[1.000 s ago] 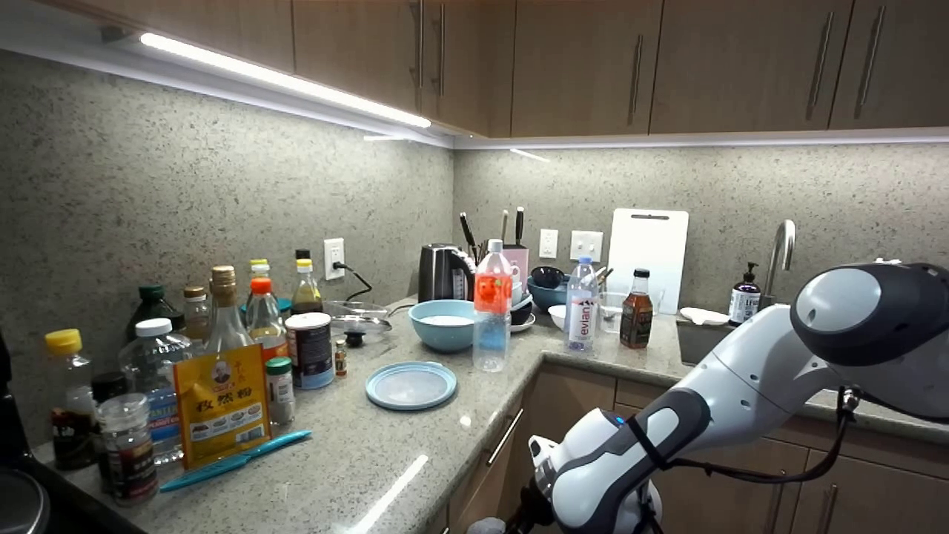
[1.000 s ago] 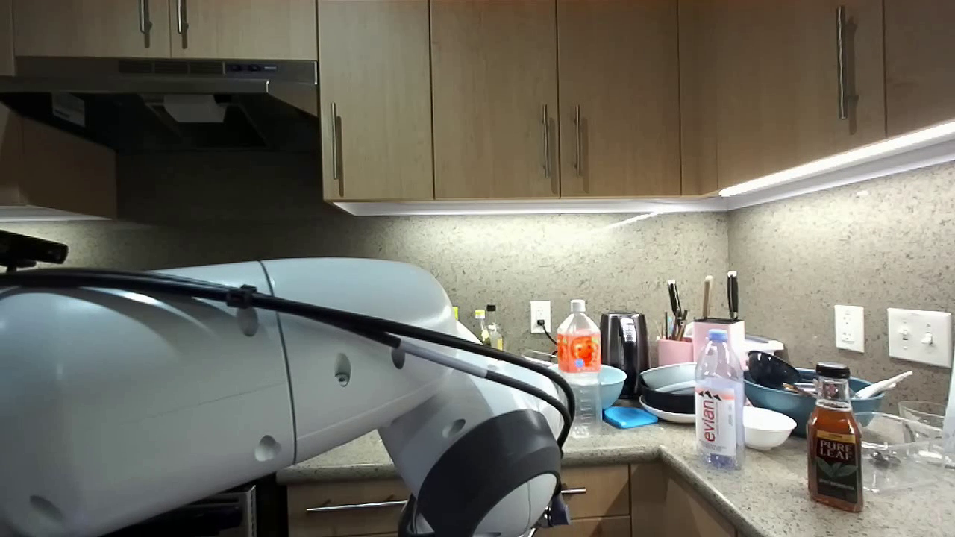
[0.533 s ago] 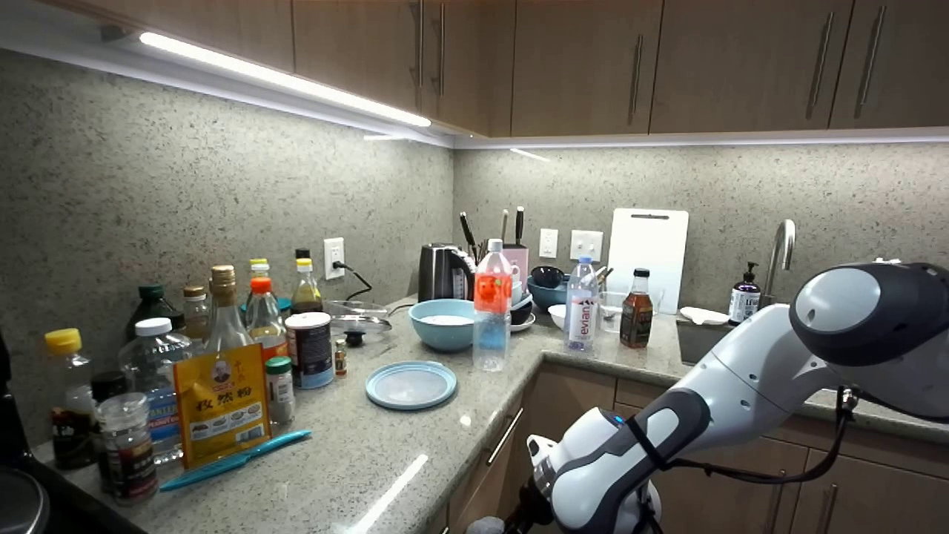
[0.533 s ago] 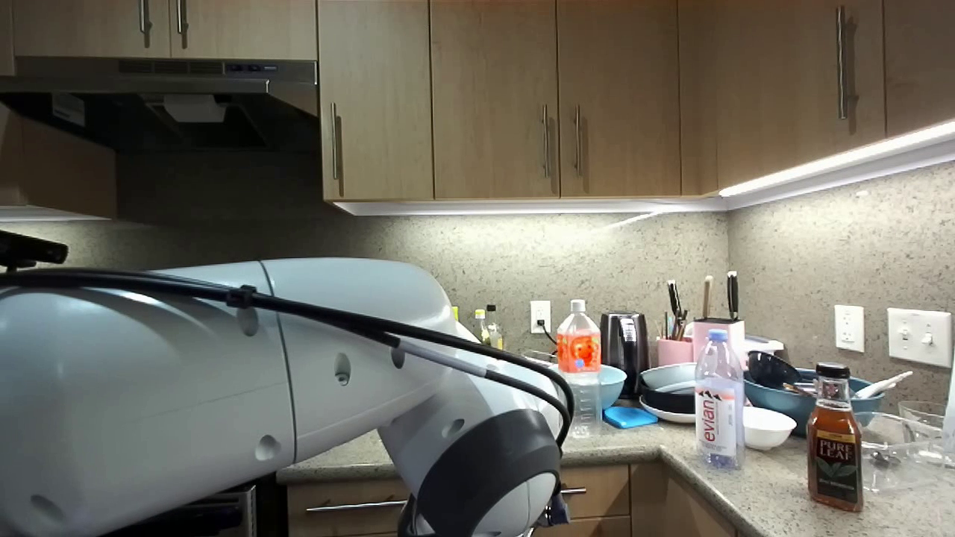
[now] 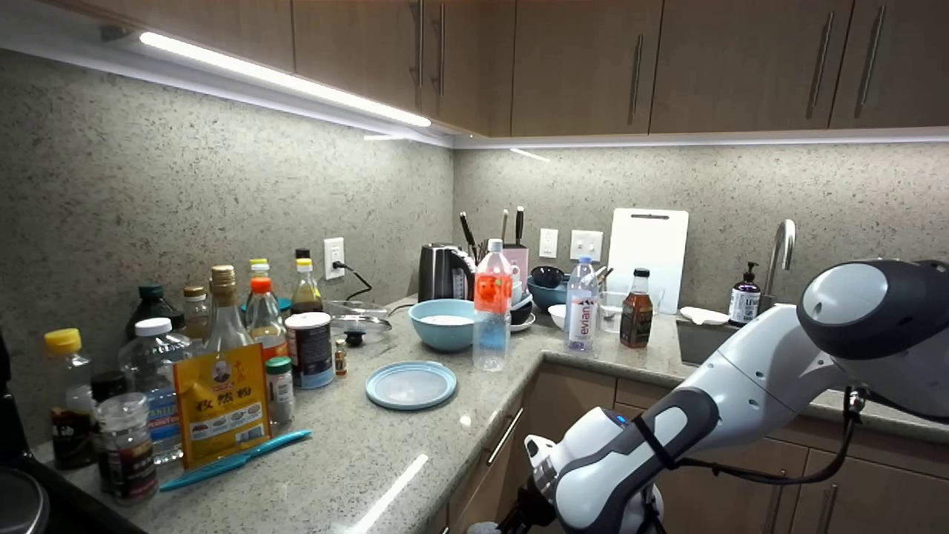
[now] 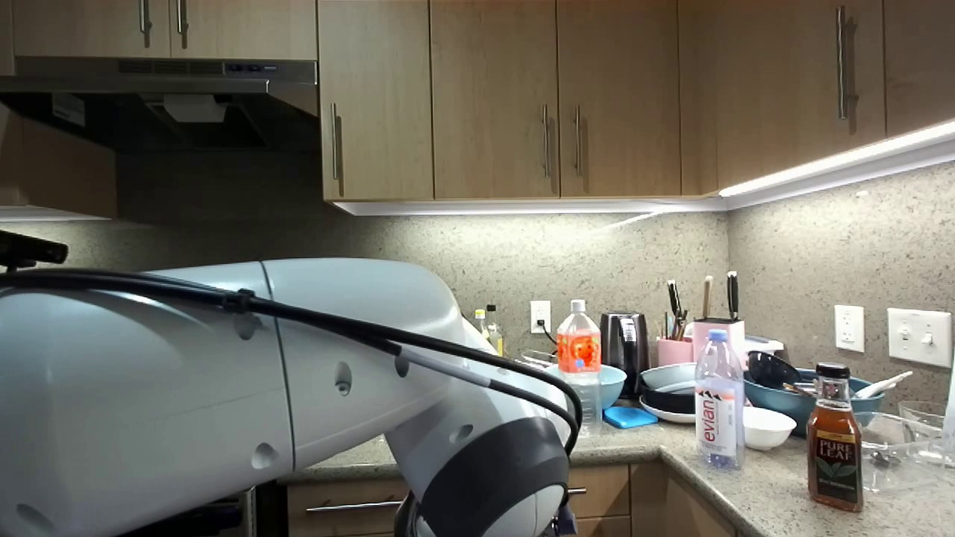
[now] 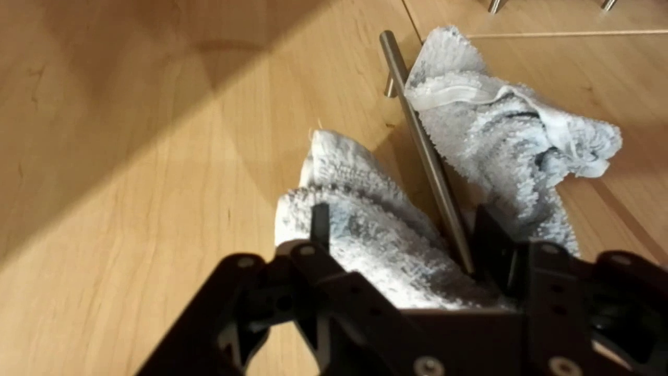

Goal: Pick the rag on the handle of the cabinet door and put it on the counter

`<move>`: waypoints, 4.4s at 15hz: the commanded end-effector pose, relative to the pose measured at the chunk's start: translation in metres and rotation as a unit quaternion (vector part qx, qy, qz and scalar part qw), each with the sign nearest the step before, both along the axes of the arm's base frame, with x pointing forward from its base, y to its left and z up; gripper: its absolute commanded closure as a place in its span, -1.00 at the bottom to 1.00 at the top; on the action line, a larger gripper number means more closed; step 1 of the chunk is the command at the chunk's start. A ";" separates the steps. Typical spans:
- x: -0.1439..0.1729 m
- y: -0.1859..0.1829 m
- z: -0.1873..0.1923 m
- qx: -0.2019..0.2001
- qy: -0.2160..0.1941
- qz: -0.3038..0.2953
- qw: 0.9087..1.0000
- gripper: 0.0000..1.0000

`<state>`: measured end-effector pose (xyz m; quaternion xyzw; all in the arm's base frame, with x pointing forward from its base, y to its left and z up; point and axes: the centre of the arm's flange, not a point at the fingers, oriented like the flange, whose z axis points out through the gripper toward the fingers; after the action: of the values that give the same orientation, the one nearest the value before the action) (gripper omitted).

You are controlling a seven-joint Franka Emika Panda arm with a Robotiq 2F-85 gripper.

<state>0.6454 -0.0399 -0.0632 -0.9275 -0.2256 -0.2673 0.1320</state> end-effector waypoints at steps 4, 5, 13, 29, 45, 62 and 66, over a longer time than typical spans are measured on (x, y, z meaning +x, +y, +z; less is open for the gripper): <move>-0.017 0.000 -0.014 0.052 -0.021 0.053 0.997 0.57; -0.020 0.002 -0.012 0.060 -0.020 0.049 0.997 0.71; -0.045 0.007 0.034 0.169 -0.001 -0.073 0.983 0.89; -0.025 0.038 0.177 0.136 -0.069 -0.242 0.958 0.88; -0.079 0.122 0.265 0.022 0.182 -0.335 0.924 0.88; -0.044 0.186 0.346 0.093 -0.152 -0.332 0.926 0.87; -0.020 0.244 0.370 0.154 -0.152 -0.260 0.941 0.88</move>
<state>0.6203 0.1953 0.3250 -0.8817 0.0780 -0.4524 0.1090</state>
